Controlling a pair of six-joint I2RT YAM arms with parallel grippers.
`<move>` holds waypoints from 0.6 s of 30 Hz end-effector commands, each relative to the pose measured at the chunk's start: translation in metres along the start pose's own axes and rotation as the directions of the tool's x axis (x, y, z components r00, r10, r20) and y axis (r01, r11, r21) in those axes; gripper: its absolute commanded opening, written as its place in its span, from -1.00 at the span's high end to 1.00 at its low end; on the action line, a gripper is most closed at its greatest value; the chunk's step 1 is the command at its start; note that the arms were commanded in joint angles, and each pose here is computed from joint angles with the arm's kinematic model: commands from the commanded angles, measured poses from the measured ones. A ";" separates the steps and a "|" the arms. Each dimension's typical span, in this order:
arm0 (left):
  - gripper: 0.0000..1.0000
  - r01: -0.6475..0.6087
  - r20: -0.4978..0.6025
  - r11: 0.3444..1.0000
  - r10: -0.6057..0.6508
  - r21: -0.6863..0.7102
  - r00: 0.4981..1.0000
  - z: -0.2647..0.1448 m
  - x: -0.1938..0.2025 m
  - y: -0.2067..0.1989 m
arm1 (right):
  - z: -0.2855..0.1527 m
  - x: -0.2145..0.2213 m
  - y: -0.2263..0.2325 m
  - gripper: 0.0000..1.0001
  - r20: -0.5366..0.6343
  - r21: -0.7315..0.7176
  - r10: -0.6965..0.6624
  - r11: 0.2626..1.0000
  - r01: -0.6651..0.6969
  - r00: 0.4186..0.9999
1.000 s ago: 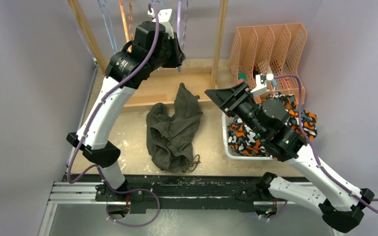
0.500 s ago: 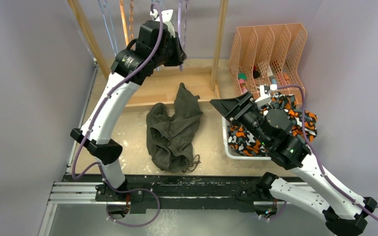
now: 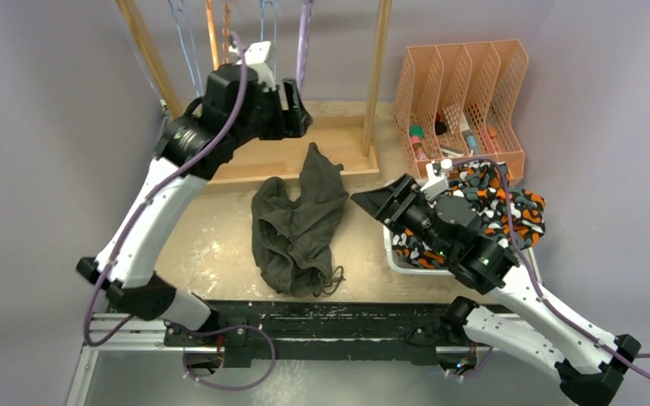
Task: Remove the shorts from the hanger
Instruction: Place the hanger on the clothes rod, then pick up the shorts at the center of the board.
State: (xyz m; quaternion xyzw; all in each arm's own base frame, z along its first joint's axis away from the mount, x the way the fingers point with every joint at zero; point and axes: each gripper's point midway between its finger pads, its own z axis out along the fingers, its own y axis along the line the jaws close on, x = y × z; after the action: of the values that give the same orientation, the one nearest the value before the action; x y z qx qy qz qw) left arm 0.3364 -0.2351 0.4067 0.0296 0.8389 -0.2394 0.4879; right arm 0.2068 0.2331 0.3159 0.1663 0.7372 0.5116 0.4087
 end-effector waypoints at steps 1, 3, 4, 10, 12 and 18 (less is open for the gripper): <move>-0.38 0.006 0.118 1.000 -0.010 0.031 0.993 -0.055 -0.014 0.006 | 0.012 0.019 -0.021 -0.62 -0.066 0.035 -0.048 0.998 0.051 0.997; -0.43 0.002 0.115 0.998 -0.009 0.057 0.993 -0.069 0.000 0.010 | 0.018 0.030 -0.037 -0.65 -0.123 0.109 -0.069 0.991 0.083 0.990; -0.46 0.002 0.108 0.998 -0.009 0.056 0.994 -0.075 0.007 0.013 | 0.022 0.034 -0.044 -0.66 -0.157 0.151 -0.083 0.983 0.107 0.984; -0.50 -0.005 0.098 0.999 0.009 -0.048 0.995 -0.119 0.044 0.055 | 0.039 0.046 -0.057 -0.69 -0.211 0.271 -0.182 0.933 0.236 0.960; -0.52 0.016 0.115 0.996 -0.006 -0.082 0.993 -0.127 0.059 0.071 | 0.047 0.052 -0.063 -0.72 -0.232 0.305 -0.224 0.907 0.290 0.947; -0.56 0.168 0.143 0.953 -0.135 -0.253 0.981 -0.144 0.116 0.128 | 0.084 0.113 -0.068 -0.74 -0.459 0.233 -0.265 0.885 0.403 0.848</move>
State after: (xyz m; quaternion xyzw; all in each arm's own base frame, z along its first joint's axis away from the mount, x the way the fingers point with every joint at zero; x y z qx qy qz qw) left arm 0.2023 -0.1123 0.3432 -0.0272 0.8346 -0.1981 0.5132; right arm 0.2174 0.2997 0.2051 0.0534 0.8880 0.3242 0.3217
